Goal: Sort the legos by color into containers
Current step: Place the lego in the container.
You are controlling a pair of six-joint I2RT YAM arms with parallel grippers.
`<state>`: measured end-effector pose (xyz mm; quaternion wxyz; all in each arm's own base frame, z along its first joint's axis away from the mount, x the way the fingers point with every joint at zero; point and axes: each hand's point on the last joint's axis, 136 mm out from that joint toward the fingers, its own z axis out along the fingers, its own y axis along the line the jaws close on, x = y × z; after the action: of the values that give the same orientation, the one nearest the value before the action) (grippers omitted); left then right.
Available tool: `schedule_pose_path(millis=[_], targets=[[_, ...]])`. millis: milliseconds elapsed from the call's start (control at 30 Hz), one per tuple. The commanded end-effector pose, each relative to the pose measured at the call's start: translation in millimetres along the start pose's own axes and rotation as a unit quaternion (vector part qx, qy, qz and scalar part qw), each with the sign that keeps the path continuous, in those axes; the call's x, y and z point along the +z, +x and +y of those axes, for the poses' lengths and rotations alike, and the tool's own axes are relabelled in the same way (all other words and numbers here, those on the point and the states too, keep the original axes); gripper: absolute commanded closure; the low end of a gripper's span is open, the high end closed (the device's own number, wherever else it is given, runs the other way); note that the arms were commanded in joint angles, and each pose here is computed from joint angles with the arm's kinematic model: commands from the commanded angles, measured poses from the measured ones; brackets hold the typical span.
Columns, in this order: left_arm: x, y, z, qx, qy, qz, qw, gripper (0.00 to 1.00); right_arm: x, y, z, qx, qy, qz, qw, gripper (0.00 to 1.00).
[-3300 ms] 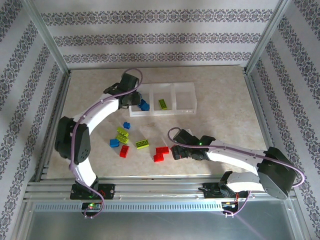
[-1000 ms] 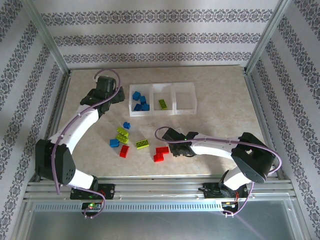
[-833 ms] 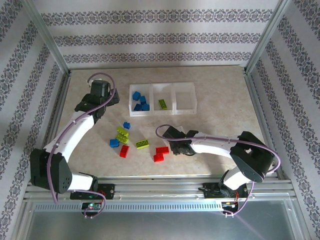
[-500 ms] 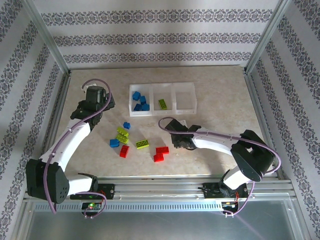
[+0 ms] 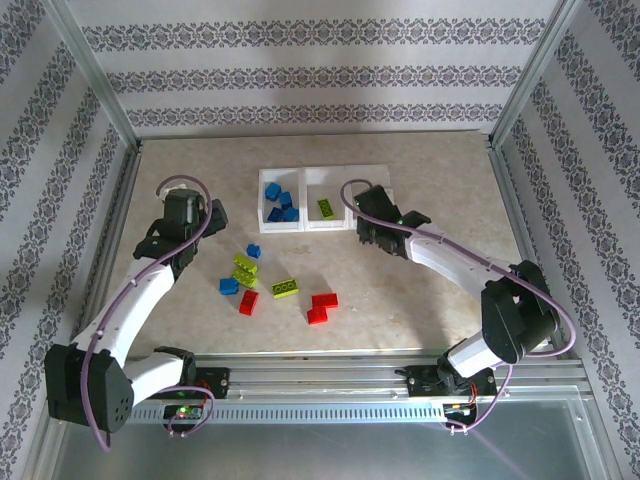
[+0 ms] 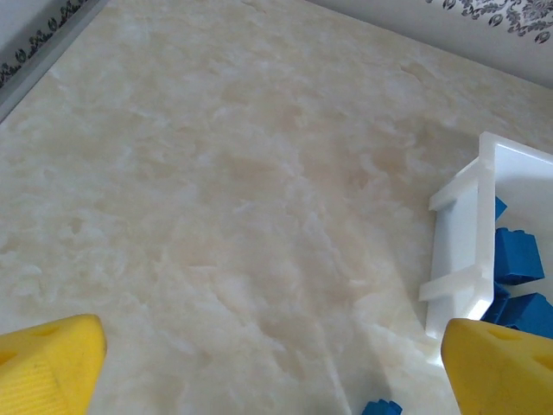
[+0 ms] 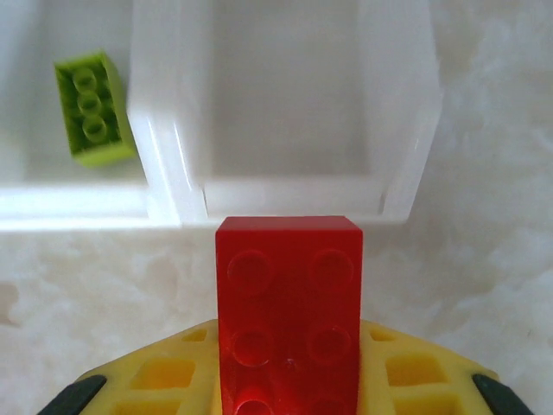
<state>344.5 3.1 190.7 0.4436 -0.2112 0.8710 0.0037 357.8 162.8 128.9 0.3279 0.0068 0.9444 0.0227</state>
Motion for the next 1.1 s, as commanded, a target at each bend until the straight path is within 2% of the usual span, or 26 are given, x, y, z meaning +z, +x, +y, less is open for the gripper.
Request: schedule_pose_path(millis=[0,233,500,800,1067], targets=[[-4.4,-2.5,2.7,-0.019,0.011,-0.009,1.000,0.00,3.5,-25.4,0.3,-0.023,0.008,-0.014,1.000,0.77],[-5.1,5.1,2.3,-0.024,0.024,-0.003,0.999,0.00,29.0,-52.4,-3.9,-0.010,0.019,-0.008,1.000,0.76],[-5.3,7.9,1.9,-0.025,0.030,0.001,0.999,0.00,63.9,-67.1,-4.6,-0.010,0.009,0.015,1.000,0.74],[-3.7,14.4,2.3,-0.029,0.036,0.014,0.999,0.00,102.5,-72.2,-11.1,-0.021,0.024,0.041,0.999,0.71],[-1.3,23.6,4.2,-0.022,0.034,0.034,0.999,0.00,123.1,-67.3,-10.6,-0.018,0.018,0.060,0.998,0.64]])
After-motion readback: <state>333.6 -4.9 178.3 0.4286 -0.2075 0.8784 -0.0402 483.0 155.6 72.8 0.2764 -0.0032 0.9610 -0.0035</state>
